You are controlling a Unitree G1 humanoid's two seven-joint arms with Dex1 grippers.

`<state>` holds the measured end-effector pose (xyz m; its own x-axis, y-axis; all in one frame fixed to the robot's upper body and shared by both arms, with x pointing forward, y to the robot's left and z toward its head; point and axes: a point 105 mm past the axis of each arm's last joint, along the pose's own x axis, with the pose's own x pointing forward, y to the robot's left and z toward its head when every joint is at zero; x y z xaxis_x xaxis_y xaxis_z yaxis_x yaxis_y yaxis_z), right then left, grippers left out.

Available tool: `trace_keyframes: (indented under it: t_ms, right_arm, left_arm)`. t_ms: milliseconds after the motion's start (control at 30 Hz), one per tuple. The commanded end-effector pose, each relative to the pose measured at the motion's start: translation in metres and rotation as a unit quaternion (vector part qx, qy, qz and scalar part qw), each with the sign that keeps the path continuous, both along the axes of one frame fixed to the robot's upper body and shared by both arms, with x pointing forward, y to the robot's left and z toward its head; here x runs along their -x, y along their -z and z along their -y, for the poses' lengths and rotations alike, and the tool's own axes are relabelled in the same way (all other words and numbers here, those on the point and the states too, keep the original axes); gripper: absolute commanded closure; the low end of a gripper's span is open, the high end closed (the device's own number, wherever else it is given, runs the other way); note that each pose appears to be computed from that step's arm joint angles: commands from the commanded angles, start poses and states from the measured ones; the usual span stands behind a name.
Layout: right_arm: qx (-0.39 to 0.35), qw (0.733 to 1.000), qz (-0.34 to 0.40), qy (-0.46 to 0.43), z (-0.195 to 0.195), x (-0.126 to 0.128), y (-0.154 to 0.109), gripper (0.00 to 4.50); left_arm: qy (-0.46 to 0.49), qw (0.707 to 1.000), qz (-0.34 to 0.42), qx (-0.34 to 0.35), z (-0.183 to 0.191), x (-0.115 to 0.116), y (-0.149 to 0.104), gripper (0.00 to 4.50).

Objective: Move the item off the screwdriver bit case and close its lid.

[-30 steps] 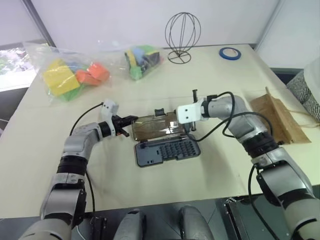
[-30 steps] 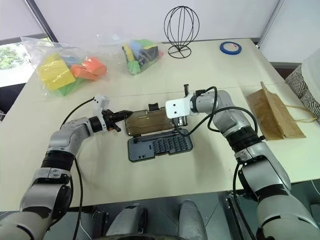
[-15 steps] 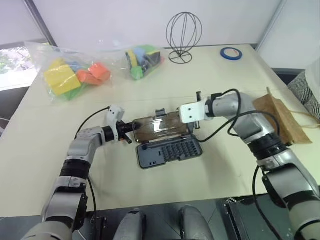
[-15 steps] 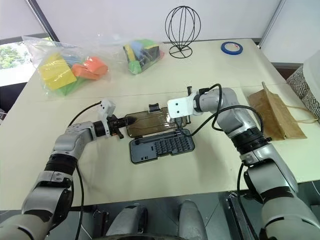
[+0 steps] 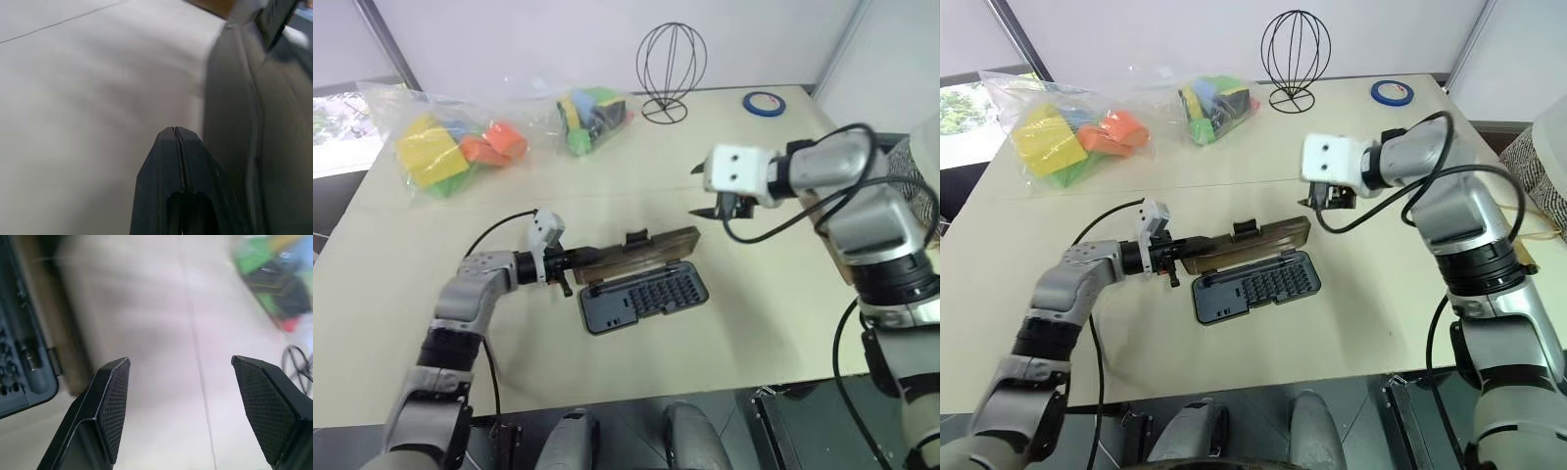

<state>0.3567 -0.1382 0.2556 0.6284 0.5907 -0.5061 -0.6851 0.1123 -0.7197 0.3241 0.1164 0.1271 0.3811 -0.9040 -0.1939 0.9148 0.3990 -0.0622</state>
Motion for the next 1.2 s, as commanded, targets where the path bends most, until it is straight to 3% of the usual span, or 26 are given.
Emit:
trace_keyframes:
  t_ms: [33, 167, 300, 533, 800, 1133, 1200]
  right_arm:
    - [-0.04, 0.999, 0.026, 0.018, 0.008, 0.007, -0.029, 1.08]
    - [-0.101, 0.994, -0.005, 0.039, 0.012, 0.014, -0.033, 1.08]
    - [-0.141, 0.987, -0.06, 0.045, 0.001, 0.023, -0.01, 1.08]
    - [-0.206, 0.948, -0.24, 0.019, -0.024, 0.066, 0.037, 1.08]
    - [-0.172, 0.905, -0.388, -0.045, -0.027, 0.114, 0.081, 1.08]
    - [-0.172, 0.892, -0.417, -0.021, -0.038, 0.11, 0.132, 1.08]
    - [-0.181, 0.889, -0.42, -0.009, -0.039, 0.108, 0.135, 1.59]
  left_arm:
    - [0.051, 0.999, 0.018, -0.001, 0.006, 0.021, -0.018, 4.5]
    - [0.092, 0.995, 0.014, -0.034, 0.003, 0.042, -0.015, 4.5]
    - [0.103, 0.994, 0.004, -0.048, 0.003, 0.047, -0.006, 4.5]
    - [0.086, 0.996, 0.026, -0.023, 0.016, 0.018, -0.021, 4.5]
    - [0.072, 0.997, 0.038, -0.014, 0.036, -0.028, -0.028, 4.5]
    - [0.079, 0.995, 0.044, -0.042, 0.054, -0.042, 0.0, 4.5]
    - [0.079, 0.995, 0.042, -0.047, 0.054, -0.042, 0.005, 4.5]
